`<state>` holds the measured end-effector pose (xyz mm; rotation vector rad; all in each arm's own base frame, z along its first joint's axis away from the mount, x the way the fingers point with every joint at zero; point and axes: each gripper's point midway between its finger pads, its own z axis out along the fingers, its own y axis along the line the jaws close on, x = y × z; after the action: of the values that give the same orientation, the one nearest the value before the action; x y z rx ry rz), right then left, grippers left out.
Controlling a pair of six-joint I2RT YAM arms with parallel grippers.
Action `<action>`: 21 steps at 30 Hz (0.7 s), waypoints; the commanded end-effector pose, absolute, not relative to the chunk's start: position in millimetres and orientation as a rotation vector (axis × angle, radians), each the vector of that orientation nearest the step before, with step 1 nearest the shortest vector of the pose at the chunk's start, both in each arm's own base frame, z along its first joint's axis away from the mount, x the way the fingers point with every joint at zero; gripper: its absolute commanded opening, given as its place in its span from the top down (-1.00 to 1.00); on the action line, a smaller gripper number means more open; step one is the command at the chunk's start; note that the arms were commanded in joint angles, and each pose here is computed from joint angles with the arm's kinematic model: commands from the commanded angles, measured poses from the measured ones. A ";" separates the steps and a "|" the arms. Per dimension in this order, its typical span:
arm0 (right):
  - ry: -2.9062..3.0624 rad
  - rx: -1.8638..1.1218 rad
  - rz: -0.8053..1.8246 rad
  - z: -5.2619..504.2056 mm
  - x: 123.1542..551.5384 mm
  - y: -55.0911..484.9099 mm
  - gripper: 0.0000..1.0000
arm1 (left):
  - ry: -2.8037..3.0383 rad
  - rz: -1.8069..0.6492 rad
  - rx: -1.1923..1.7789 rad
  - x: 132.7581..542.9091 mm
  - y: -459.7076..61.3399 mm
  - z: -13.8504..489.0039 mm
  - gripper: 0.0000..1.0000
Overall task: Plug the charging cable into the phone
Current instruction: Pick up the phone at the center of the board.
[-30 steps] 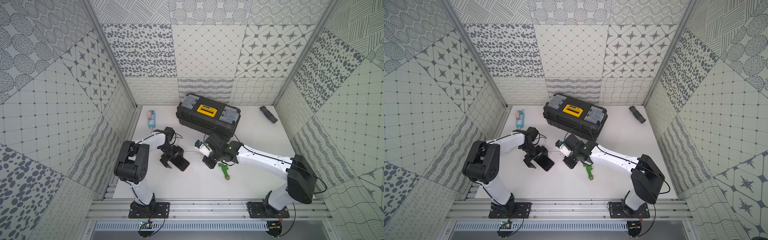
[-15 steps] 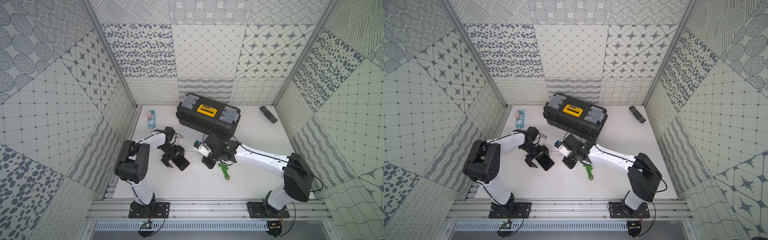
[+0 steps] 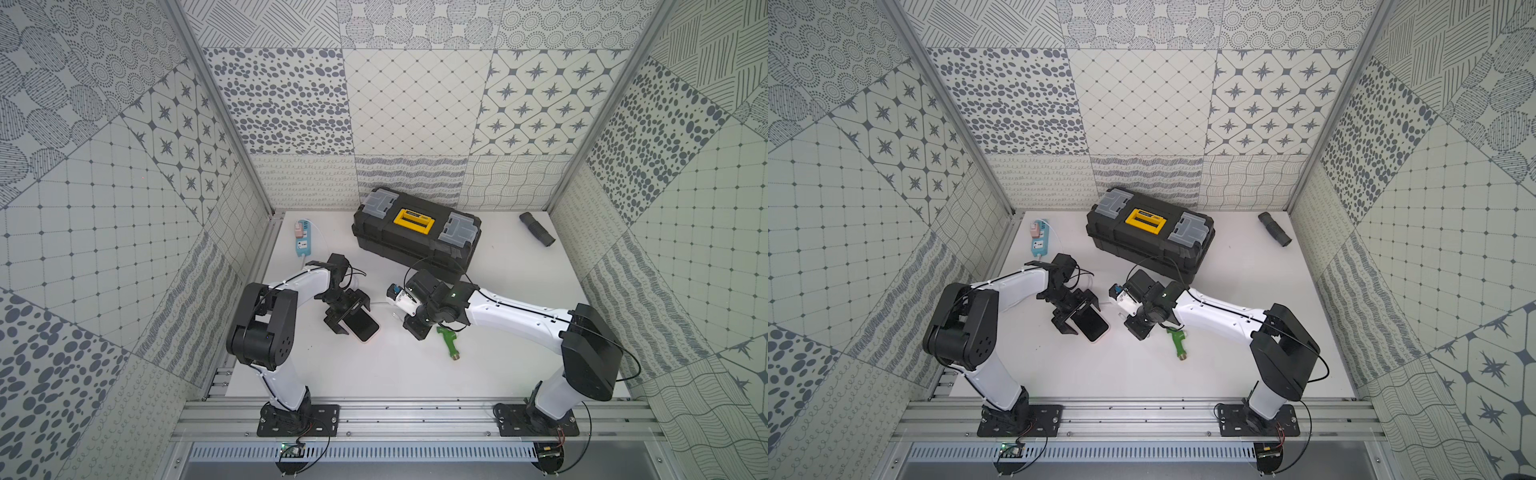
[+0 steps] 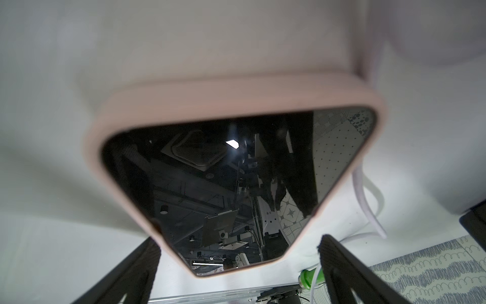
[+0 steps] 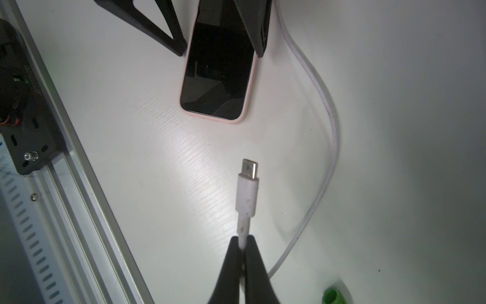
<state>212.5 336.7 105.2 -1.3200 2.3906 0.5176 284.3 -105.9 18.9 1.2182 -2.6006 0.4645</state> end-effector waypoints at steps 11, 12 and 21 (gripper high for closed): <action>2.363 -1.336 0.522 109.2 209.7 335.5 1.00 | -2.674 0.246 1.241 308.5 -78.1 16.8 -0.95; 2.366 -1.334 0.520 108.5 210.3 334.6 1.00 | -2.679 0.223 1.238 307.6 -75.9 16.8 -0.95; 2.367 -1.323 0.505 108.5 212.9 329.1 1.00 | -2.686 0.183 1.226 310.7 -71.3 11.0 -0.92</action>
<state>210.9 333.3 101.5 -1.3269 2.3982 0.5132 315.3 -85.5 15.2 1.2540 -2.6547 0.3019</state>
